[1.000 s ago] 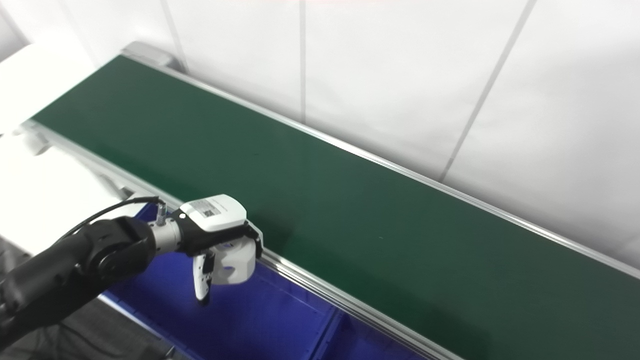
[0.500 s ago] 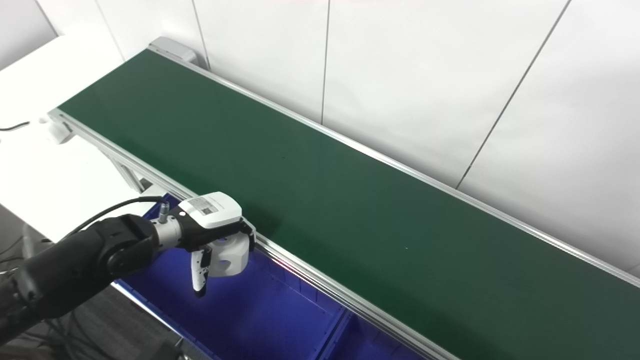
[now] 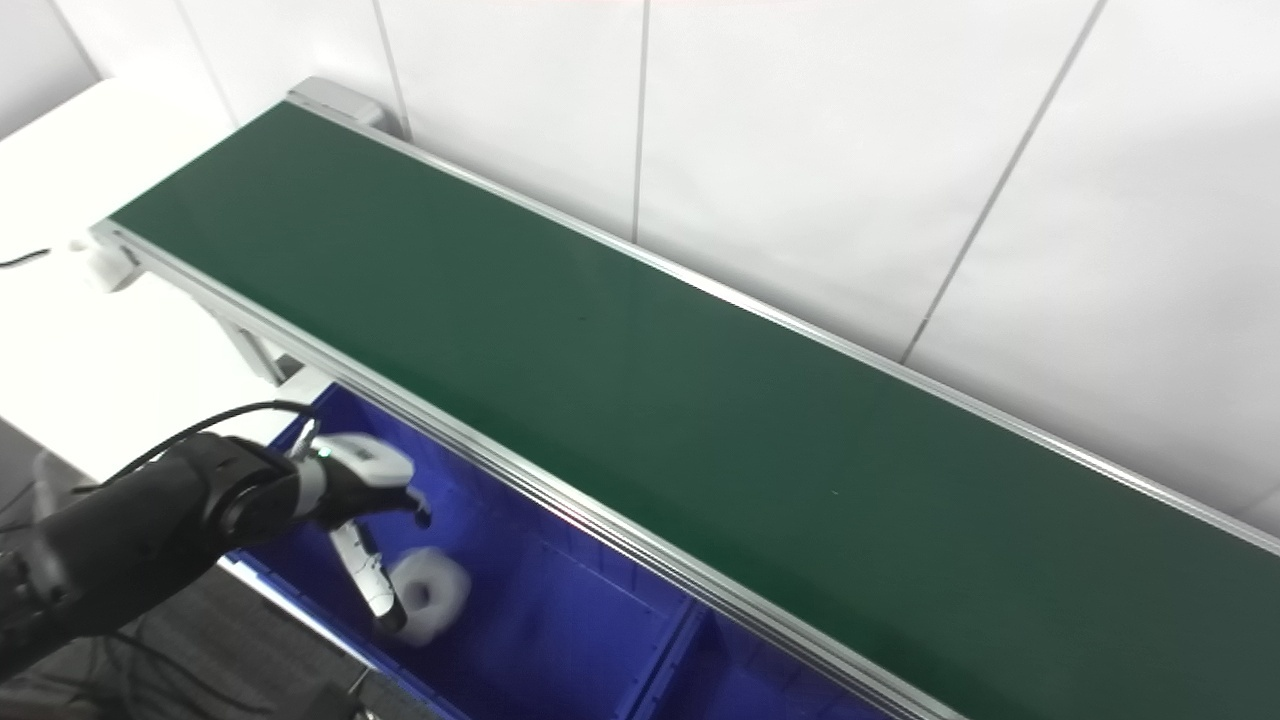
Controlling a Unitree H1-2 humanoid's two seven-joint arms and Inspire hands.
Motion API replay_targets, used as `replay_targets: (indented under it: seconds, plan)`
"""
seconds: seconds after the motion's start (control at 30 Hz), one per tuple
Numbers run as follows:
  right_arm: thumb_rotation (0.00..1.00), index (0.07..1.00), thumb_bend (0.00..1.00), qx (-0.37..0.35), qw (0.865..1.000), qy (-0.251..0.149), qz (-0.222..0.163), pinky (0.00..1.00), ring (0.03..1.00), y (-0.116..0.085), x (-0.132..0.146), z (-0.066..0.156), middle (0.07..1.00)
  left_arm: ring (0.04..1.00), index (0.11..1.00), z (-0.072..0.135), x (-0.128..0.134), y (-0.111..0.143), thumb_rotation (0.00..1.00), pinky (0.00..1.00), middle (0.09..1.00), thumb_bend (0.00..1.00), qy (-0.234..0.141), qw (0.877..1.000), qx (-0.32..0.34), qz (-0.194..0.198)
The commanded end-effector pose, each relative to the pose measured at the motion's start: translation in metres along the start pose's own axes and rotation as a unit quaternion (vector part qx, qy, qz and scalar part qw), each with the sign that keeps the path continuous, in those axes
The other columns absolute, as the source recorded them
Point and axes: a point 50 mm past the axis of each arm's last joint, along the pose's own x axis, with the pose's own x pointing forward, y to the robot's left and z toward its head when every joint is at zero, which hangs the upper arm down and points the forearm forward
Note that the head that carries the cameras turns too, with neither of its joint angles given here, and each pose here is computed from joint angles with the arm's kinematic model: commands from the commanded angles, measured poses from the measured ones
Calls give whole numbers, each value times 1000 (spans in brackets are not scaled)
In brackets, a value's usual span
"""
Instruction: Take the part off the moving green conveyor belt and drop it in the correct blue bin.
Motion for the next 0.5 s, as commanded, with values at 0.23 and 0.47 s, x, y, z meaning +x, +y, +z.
replay_targets:
  seconds: [0.23,0.47]
  plan:
    - [1000,1000,774,-3,1000,-25,4,1000,1000,2,2,12,1000,1000,1000,5,-59,58,908,976,1000,1000,-115,988,-95,-38]
    - [1000,1000,787,-4,1000,-29,3,1000,1000,12,3,14,1000,950,993,17,-108,89,907,906,980,1000,-420,888,-182,-36]
